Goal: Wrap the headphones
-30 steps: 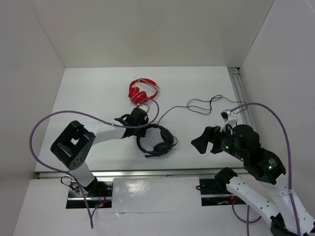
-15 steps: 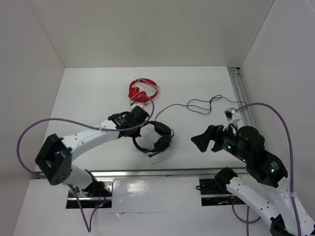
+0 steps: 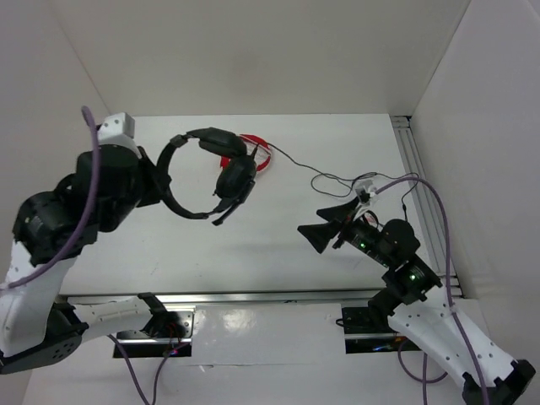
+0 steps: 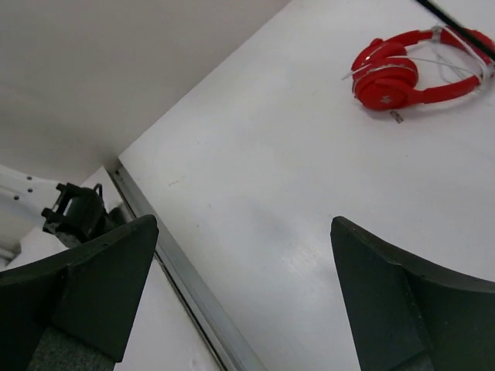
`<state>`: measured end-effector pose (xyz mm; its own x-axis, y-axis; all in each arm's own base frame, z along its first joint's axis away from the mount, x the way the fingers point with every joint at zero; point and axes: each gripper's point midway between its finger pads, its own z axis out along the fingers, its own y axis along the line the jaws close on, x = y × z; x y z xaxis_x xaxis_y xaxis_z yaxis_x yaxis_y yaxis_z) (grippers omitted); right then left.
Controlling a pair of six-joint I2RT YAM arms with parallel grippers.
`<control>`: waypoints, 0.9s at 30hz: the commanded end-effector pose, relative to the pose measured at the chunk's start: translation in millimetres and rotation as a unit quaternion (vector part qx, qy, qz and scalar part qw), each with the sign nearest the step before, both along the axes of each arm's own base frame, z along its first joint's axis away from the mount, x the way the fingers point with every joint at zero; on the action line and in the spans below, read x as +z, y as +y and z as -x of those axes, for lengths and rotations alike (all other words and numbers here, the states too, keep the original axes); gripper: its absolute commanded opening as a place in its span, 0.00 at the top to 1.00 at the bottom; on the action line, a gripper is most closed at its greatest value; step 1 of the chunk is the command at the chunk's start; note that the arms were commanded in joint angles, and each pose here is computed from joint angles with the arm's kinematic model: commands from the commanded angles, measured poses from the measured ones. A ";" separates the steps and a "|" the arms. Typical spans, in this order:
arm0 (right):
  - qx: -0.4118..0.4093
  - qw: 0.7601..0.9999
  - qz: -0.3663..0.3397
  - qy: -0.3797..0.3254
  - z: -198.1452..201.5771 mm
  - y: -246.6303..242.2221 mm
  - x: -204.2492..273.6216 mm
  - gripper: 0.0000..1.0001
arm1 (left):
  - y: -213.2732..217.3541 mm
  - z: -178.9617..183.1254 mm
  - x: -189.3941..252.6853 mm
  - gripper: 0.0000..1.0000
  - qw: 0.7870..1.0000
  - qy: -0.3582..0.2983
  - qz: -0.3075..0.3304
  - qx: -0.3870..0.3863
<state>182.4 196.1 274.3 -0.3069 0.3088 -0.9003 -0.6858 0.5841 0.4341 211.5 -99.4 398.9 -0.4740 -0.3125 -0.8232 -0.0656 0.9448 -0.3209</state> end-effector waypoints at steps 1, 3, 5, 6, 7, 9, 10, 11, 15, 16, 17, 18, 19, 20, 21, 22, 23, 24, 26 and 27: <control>0.054 0.991 -0.016 -0.120 -11.9 26.2 34.5 0.00 | 8.1 8.3 23.0 1.00 1.000 0.002 -0.015 -0.023; 0.049 0.992 0.003 -0.119 -27.5 32.9 30.4 0.00 | 3.0 8.2 28.2 1.00 0.999 0.004 -0.015 -0.041; 0.034 0.993 0.028 -0.111 -44.9 41.0 16.3 0.00 | 4.2 9.4 33.2 1.00 0.999 -0.002 -0.014 -0.049; 0.024 0.992 0.029 -0.118 -49.8 40.6 20.3 0.00 | 8.0 8.3 35.7 1.00 0.999 -0.005 -0.010 -0.041; 0.025 0.993 0.031 -0.112 -51.8 44.7 16.1 0.00 | 8.2 8.4 35.3 1.00 0.999 -0.004 -0.012 -0.045; 0.029 0.992 0.030 -0.122 -51.1 48.0 21.4 0.00 | 10.7 4.4 33.0 1.00 0.999 0.002 -0.017 -0.039; 0.030 0.991 0.034 -0.125 -53.1 52.5 21.3 0.00 | 10.1 4.5 32.7 1.00 0.999 0.004 -0.013 -0.041; 0.029 0.990 0.032 -0.133 -52.4 53.8 24.3 0.00 | 10.0 3.8 28.9 1.00 0.999 0.008 -0.020 -0.043; 0.014 0.990 0.055 -0.130 -62.5 62.1 13.0 0.01 | 6.6 3.7 22.0 1.00 0.998 0.023 -0.015 -0.052; 0.012 0.990 0.053 -0.132 -63.6 65.9 15.9 0.01 | 6.6 3.7 21.9 1.00 0.998 0.023 -0.015 -0.052; 0.010 0.990 0.068 -0.123 -69.6 68.4 4.5 0.03 | 8.1 6.1 23.8 1.00 0.998 0.019 -0.013 -0.052; 0.009 0.990 0.066 -0.125 -72.8 71.0 6.6 0.04 | 8.1 6.1 23.8 1.00 0.998 0.019 -0.013 -0.052; 0.014 0.989 0.069 -0.128 -74.1 76.1 5.8 0.07 | 10.0 5.3 23.8 1.00 0.999 0.019 -0.013 -0.047; 0.013 0.989 0.068 -0.129 -78.0 79.5 10.6 0.09 | 8.5 5.9 23.6 1.00 0.998 0.020 -0.011 -0.051; 0.022 0.990 0.078 -0.117 -83.2 86.6 0.6 0.11 | 6.8 6.7 23.5 1.00 0.998 0.021 -0.008 -0.056; 0.022 0.990 0.082 -0.113 -86.7 89.7 -1.9 0.13 | 5.9 5.2 25.5 1.00 0.998 0.017 -0.006 -0.056; 0.028 0.990 0.078 -0.118 -88.6 94.1 2.7 0.15 | 4.4 5.9 25.4 1.00 0.998 0.018 -0.004 -0.060; 0.029 0.990 0.083 -0.111 -93.3 98.1 -6.0 0.15 | 4.4 5.9 25.4 1.00 0.998 0.018 -0.004 -0.060; 0.028 0.990 0.080 -0.115 -98.8 102.9 -3.4 0.16 | 3.8 9.1 27.2 1.00 0.998 0.016 0.005 -0.062; 0.030 0.990 0.087 -0.106 -102.8 106.2 -13.6 0.16 | 1.9 10.0 27.1 1.00 0.998 0.017 0.008 -0.067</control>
<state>271.1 289.6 223.7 -0.2289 0.0622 -0.9715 -0.7653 0.6052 0.2191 203.1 -91.3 406.5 -0.5890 -0.2120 -0.7798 0.0039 0.9642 -0.2651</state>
